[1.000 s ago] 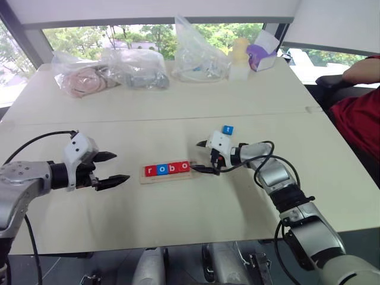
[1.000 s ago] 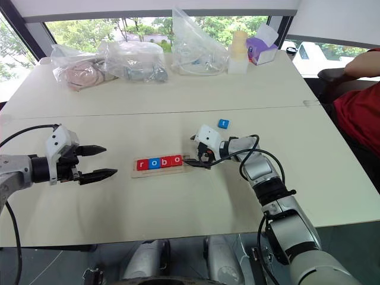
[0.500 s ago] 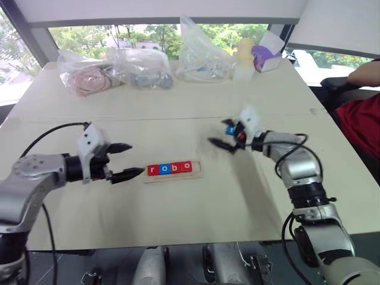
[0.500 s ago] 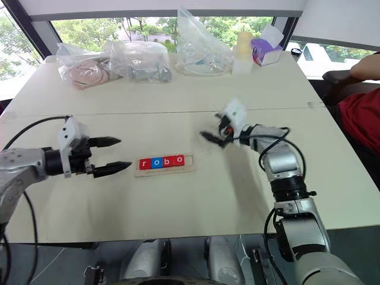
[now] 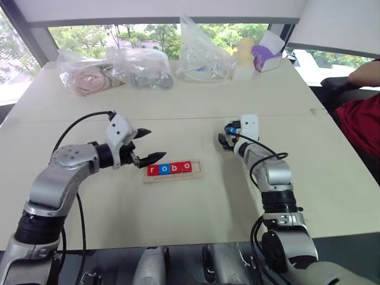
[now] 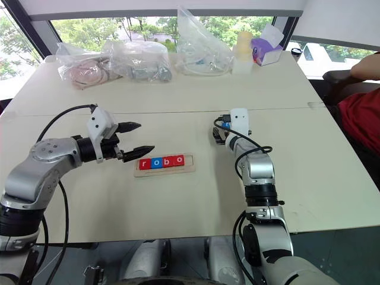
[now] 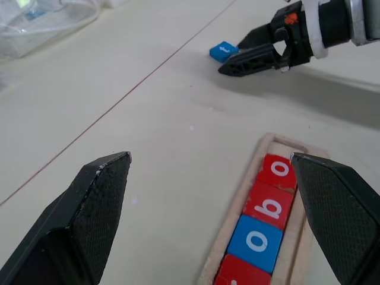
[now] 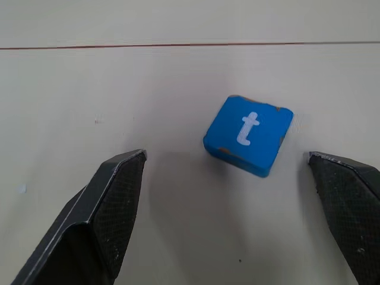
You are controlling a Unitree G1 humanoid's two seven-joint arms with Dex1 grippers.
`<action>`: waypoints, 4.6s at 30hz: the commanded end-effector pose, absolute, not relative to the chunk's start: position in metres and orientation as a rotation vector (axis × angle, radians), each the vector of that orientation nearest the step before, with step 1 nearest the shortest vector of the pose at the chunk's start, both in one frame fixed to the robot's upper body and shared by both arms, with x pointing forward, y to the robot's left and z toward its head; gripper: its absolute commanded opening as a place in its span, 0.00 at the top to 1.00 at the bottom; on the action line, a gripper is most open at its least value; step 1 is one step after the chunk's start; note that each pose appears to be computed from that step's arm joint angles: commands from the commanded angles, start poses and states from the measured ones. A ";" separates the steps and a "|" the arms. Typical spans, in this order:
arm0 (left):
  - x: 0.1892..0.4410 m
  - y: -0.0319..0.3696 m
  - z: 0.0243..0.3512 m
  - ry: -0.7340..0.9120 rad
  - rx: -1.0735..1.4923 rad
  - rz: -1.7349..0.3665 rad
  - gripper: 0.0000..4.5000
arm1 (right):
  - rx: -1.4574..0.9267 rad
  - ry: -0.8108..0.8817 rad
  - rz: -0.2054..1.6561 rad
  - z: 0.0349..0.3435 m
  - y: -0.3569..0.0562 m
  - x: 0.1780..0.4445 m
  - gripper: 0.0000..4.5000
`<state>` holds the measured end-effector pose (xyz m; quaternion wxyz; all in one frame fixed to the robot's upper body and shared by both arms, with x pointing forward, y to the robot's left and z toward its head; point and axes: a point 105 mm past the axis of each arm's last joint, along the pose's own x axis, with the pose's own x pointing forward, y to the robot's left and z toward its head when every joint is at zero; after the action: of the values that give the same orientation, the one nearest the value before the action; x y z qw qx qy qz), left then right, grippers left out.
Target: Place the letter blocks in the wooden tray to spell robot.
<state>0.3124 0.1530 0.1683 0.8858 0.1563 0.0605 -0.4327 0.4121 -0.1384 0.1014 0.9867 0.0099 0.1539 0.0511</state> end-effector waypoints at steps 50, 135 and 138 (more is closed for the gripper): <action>0.261 0.110 0.140 0.183 0.207 -1.255 0.00 | -0.246 -0.016 0.609 0.152 -0.148 0.287 0.01; 0.270 0.141 0.132 0.228 0.298 -1.076 0.00 | -0.472 0.245 1.462 0.102 -0.069 0.351 0.74; 0.271 0.141 0.132 0.227 0.299 -1.072 0.00 | -0.475 0.237 1.466 0.102 -0.065 0.352 0.74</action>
<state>0.2717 0.1445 0.1234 0.8445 0.1331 0.1275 -0.5029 0.3475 -0.0688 0.0901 0.7112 -0.2023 0.1280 0.6610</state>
